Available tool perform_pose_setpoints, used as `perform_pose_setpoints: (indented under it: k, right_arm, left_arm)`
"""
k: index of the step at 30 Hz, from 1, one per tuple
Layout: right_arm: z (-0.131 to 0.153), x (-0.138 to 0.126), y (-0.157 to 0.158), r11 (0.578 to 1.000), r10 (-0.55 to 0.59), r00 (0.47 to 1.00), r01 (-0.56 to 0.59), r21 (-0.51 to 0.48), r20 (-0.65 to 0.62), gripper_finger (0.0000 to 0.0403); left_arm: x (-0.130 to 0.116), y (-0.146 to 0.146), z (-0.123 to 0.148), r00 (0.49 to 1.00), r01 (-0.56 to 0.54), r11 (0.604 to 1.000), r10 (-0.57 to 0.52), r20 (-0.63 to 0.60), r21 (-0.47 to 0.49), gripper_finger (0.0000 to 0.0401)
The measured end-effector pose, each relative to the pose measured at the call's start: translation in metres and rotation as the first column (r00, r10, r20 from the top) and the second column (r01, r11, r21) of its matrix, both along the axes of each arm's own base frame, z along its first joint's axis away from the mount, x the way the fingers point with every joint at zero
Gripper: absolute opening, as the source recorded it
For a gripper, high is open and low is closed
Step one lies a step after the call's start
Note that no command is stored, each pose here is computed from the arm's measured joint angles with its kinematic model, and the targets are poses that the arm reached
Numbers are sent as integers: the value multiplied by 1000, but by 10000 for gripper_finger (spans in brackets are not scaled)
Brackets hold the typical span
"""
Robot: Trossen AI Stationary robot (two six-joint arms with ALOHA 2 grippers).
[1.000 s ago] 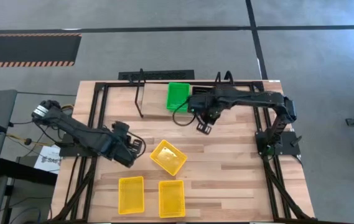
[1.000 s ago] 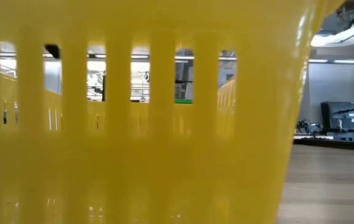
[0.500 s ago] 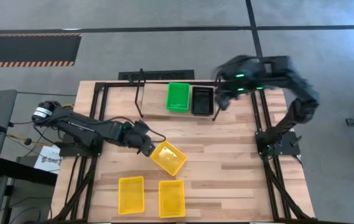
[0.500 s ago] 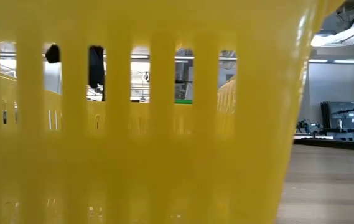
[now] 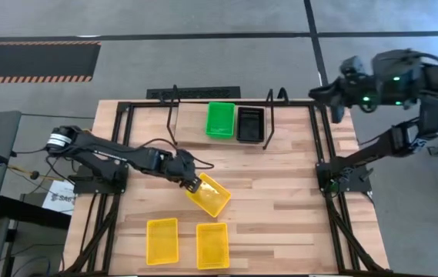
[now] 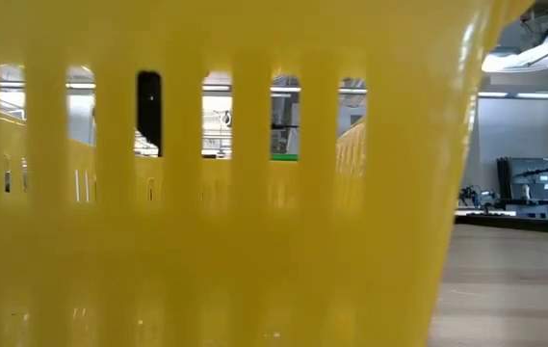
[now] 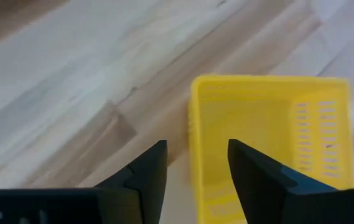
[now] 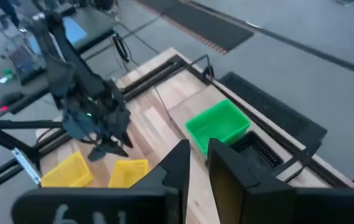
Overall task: Stack baskets on shelf by color
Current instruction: Put the top yellow container on the shelf beside the green container
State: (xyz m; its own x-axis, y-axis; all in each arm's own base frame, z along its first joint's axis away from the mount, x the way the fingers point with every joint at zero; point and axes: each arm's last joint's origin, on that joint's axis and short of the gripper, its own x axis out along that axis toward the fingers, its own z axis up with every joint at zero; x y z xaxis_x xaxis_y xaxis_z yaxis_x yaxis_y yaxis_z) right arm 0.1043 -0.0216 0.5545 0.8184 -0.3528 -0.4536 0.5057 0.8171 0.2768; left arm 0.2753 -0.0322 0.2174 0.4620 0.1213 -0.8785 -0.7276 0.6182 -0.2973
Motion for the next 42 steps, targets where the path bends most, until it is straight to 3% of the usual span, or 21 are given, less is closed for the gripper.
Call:
perform_pose_setpoints:
  k: [8, 16, 20, 23, 26, 30, 35, 42]
  right_arm:
    - [6, -26, 7, 998, 50, 996, -48, -34, 73, 78]
    - [8, -29, 9, 996, 78, 993, -74, -39, 91, 78]
    - [8, -31, 9, 996, 78, 992, -75, -40, 95, 78]
    - [8, -32, 9, 996, 81, 993, -77, -45, 89, 78]
    - [6, -33, 9, 995, 89, 994, -85, -58, 68, 78]
    - [4, -33, 9, 992, 102, 994, -99, -78, 35, 78]
    - [2, -34, 9, 988, 116, 993, -117, -101, -10, 77]
    - [1, -34, 9, 986, 122, 992, -124, -113, -21, 77]
  left_arm:
    - [18, -5, -34, 996, -2, 993, -9, -90, -118, 141]
    - [31, -7, -58, 993, -20, 979, -5, -121, -204, 134]
    - [34, -6, -52, 993, 13, 981, -35, -111, -194, 68]
    - [41, -2, -33, 990, 69, 985, -87, -110, -158, 13]
    - [47, 4, -1, 976, 119, 990, -130, -172, -69, 3]
    - [47, 19, 63, 956, 146, 981, -105, -274, 130, 1]
    - [33, 49, 145, 946, 180, 922, -66, -318, 342, 0]
    - [6, 107, 210, 932, 285, 847, -135, -337, 450, 0]
